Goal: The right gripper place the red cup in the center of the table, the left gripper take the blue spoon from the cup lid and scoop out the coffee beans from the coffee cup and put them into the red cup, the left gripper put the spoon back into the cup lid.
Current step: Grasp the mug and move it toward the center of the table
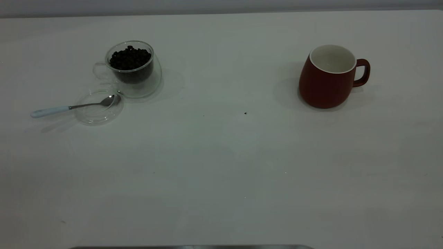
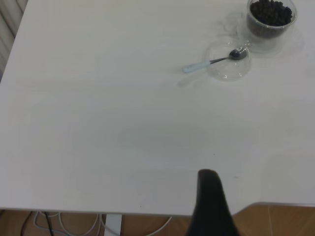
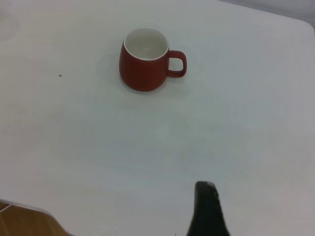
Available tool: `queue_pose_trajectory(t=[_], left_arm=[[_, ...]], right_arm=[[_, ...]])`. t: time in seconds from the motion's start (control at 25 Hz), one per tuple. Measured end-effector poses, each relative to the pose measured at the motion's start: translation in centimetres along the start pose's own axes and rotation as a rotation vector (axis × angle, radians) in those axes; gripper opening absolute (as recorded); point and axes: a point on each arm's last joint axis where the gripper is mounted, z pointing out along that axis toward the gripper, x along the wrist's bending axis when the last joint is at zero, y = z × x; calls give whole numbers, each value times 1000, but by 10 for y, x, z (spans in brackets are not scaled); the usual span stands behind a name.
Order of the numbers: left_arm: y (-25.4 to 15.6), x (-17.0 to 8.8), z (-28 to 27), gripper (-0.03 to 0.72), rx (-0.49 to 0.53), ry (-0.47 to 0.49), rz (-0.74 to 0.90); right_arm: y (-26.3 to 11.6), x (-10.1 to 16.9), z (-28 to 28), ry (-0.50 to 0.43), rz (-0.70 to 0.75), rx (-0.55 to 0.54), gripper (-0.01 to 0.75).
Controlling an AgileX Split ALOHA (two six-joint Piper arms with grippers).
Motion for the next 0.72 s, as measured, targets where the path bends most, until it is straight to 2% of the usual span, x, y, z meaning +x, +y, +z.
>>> queue_pose_trajectory(t=[0.72], left_arm=[[0, 0, 0, 587, 0, 0, 2]], right_arm=[[1, -1, 0, -13, 19, -2, 573]])
